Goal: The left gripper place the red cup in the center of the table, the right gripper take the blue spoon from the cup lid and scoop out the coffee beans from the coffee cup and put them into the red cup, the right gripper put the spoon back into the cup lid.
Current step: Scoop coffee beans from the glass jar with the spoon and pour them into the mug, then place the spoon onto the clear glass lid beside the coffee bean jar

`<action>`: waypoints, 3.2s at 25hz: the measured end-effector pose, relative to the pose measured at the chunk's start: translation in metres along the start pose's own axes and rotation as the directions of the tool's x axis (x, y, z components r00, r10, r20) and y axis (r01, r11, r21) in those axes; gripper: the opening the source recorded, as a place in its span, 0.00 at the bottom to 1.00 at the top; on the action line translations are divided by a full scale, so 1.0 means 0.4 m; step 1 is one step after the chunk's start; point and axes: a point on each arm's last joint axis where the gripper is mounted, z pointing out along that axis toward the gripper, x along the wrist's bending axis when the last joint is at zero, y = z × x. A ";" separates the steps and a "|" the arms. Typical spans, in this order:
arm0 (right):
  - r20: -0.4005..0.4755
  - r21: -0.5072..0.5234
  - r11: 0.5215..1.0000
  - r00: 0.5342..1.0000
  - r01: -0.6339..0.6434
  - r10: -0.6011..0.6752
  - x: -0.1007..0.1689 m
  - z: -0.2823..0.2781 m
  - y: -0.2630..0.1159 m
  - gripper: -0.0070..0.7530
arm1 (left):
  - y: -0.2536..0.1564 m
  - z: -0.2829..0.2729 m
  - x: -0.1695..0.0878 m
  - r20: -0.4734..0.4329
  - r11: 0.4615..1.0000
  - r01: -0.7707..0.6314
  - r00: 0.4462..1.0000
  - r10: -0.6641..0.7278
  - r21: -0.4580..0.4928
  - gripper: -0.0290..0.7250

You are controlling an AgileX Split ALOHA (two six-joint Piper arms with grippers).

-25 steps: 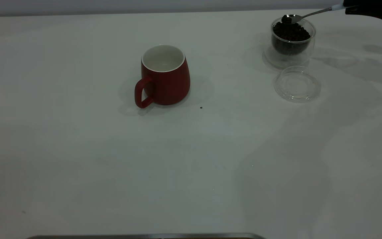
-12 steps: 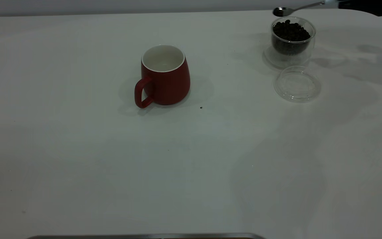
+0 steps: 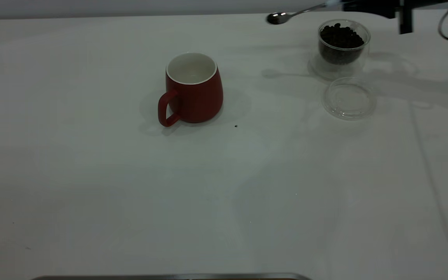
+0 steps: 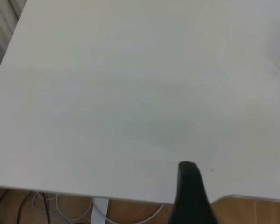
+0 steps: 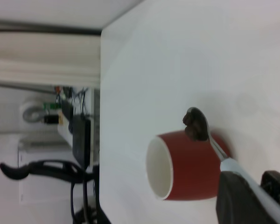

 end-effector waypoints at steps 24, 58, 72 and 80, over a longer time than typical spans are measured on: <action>-0.013 0.145 0.985 0.996 0.089 -0.088 0.113 0.181 -0.079 0.15 | 0.000 0.000 0.000 0.000 1.000 0.000 1.000 0.000 0.000 0.82; 0.129 0.236 0.753 0.748 0.615 -0.651 0.234 0.267 -0.117 0.15 | 0.000 0.000 0.000 0.000 1.000 0.000 1.000 0.000 0.000 0.82; 0.118 0.323 0.618 0.618 0.716 -0.777 0.497 0.091 -0.118 0.15 | 0.000 0.000 0.000 0.000 1.000 0.000 1.000 0.000 0.000 0.82; 0.210 0.369 0.779 0.771 0.507 -0.601 0.399 -0.045 -0.137 0.15 | 0.000 0.000 0.000 0.000 1.000 0.000 1.000 0.000 0.000 0.82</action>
